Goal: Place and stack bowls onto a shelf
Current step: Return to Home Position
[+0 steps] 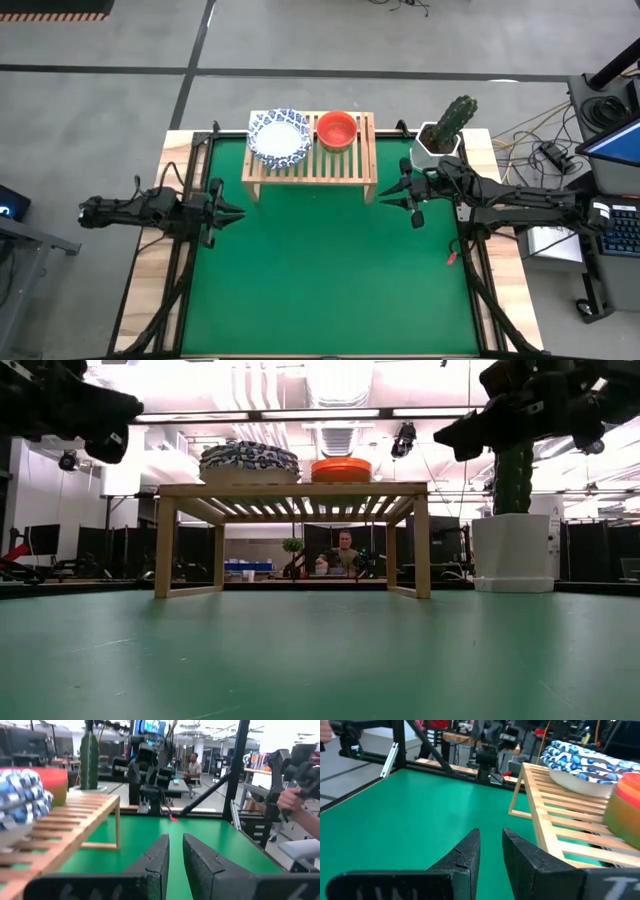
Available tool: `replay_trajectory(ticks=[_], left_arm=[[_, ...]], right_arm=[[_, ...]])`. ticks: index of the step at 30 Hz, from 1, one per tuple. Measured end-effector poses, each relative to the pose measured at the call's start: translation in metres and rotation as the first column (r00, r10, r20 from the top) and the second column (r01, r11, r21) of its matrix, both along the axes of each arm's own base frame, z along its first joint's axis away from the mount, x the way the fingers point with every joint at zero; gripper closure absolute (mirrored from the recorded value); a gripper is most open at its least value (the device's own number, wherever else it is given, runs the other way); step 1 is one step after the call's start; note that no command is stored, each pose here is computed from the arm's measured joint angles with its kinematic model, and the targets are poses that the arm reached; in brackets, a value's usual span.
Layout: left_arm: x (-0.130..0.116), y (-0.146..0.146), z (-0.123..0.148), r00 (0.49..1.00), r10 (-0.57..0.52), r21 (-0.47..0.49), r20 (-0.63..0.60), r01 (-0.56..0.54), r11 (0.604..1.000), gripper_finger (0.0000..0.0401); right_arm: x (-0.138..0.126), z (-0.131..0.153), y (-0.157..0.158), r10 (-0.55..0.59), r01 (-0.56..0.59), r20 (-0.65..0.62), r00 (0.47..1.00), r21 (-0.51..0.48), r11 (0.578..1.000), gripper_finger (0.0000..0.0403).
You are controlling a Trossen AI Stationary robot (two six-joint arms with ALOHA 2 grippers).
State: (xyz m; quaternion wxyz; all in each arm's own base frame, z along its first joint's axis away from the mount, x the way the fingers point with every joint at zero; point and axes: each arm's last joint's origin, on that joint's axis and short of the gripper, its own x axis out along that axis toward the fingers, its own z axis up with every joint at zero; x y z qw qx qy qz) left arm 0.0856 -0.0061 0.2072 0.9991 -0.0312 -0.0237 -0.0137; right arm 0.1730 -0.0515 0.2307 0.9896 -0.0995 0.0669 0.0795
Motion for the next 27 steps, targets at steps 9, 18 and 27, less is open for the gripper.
replay_trajectory(ticks=[9,18,27], left_arm=[[0.008,-0.001,-0.028,1.000,0.000,-0.021,-0.021,0.000,1.000,0.0365],[0.011,-0.001,-0.036,1.000,0.002,-0.055,-0.003,-0.002,0.998,0.0365],[0.011,0.000,-0.036,1.000,0.023,-0.050,-0.002,-0.023,0.998,0.0365]], right_arm=[[-0.023,-0.017,0.002,-0.049,0.046,0.078,0.996,0.029,0.998,0.0333],[-0.041,-0.024,0.008,-0.066,0.058,0.134,0.989,0.060,0.997,0.0333],[-0.055,-0.026,0.014,-0.061,0.055,0.217,0.974,0.033,0.998,0.0333]])
